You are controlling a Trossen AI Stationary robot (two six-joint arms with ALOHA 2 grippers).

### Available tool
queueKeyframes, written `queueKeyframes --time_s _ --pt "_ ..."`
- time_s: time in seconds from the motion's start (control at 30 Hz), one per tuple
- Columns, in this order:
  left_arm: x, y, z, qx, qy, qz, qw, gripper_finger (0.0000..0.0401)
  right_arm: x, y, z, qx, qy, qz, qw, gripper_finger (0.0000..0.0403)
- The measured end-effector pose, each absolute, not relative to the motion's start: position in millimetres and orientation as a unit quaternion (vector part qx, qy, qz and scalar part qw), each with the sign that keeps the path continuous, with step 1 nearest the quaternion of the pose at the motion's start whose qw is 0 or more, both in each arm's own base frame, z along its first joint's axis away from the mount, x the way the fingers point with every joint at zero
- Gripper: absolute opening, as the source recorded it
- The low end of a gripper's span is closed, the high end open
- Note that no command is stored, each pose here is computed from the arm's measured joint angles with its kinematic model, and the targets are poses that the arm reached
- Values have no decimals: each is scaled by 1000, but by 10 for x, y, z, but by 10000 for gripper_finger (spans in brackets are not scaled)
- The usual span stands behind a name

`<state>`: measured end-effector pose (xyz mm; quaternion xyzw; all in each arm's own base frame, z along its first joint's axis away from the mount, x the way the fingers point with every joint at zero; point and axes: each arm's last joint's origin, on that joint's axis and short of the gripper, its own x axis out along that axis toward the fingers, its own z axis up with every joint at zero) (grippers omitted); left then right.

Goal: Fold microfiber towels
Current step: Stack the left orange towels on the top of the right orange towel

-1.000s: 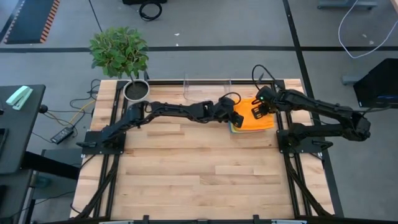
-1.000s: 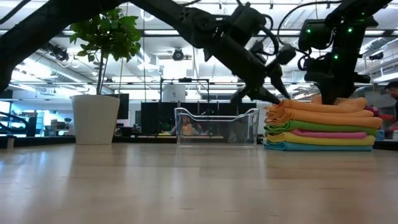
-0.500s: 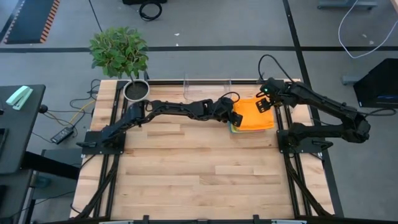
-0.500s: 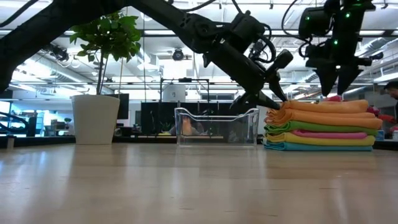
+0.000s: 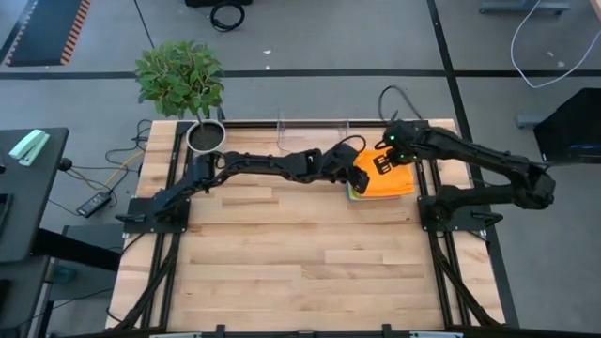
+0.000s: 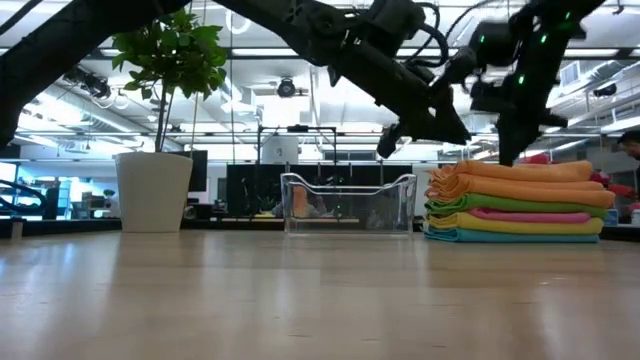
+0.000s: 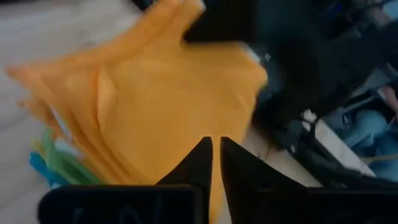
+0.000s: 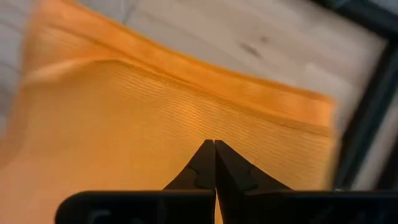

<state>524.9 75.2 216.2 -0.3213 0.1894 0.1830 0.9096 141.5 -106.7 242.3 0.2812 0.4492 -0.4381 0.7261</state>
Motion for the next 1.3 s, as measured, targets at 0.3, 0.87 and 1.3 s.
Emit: queueKeyframes --time_s 0.3,0.87,1.3 --pt "5109 711 1971 -265 292 253 883 8 1617 -1203 1786 305 492 -430 693 3" --pt "3031 -24 2707 -149 315 336 875 7 2080 -222 1390 411 395 -396 720 2" --pt "2182 -256 2148 -291 269 266 879 16 3031 531 1486 492 335 -406 694 1"
